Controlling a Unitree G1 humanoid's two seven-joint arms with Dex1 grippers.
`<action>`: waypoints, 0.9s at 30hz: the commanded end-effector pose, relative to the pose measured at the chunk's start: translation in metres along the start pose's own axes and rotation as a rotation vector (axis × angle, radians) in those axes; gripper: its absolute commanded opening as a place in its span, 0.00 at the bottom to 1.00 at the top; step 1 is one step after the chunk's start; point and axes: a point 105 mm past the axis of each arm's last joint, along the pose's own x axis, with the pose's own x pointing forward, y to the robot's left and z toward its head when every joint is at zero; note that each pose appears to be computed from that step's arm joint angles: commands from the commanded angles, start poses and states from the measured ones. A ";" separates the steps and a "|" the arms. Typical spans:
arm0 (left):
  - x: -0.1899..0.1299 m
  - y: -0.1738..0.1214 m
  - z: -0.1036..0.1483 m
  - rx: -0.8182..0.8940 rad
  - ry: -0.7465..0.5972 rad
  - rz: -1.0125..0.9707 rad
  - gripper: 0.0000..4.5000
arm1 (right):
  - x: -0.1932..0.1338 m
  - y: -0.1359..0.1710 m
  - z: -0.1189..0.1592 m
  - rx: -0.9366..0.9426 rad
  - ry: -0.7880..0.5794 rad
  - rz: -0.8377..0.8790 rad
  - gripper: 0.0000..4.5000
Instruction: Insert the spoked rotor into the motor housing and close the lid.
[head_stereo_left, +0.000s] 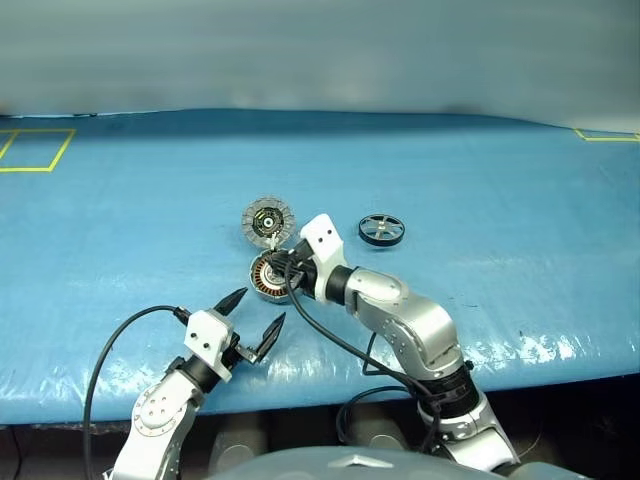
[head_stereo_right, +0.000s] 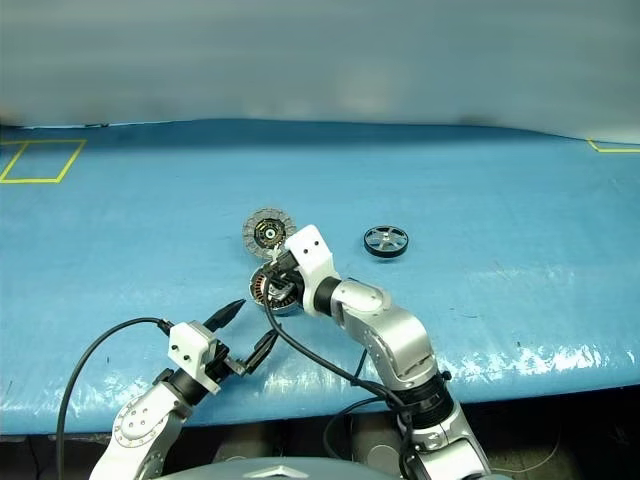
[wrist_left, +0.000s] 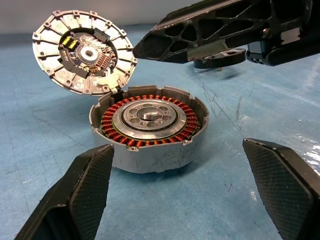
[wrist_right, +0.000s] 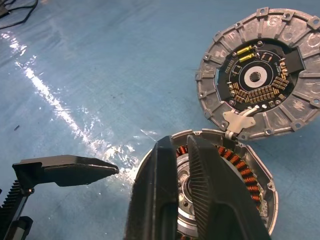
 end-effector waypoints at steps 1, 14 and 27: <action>0.001 -0.001 0.010 0.017 -0.048 0.001 1.00 | 0.002 0.004 0.013 -0.048 -0.010 -0.014 0.00; -0.001 -0.004 0.007 0.002 -0.047 0.007 1.00 | 0.009 0.001 -0.010 -0.119 0.168 -0.018 0.00; -0.002 -0.005 0.007 -0.004 -0.046 0.010 1.00 | 0.014 -0.002 -0.022 -0.117 0.202 -0.020 0.00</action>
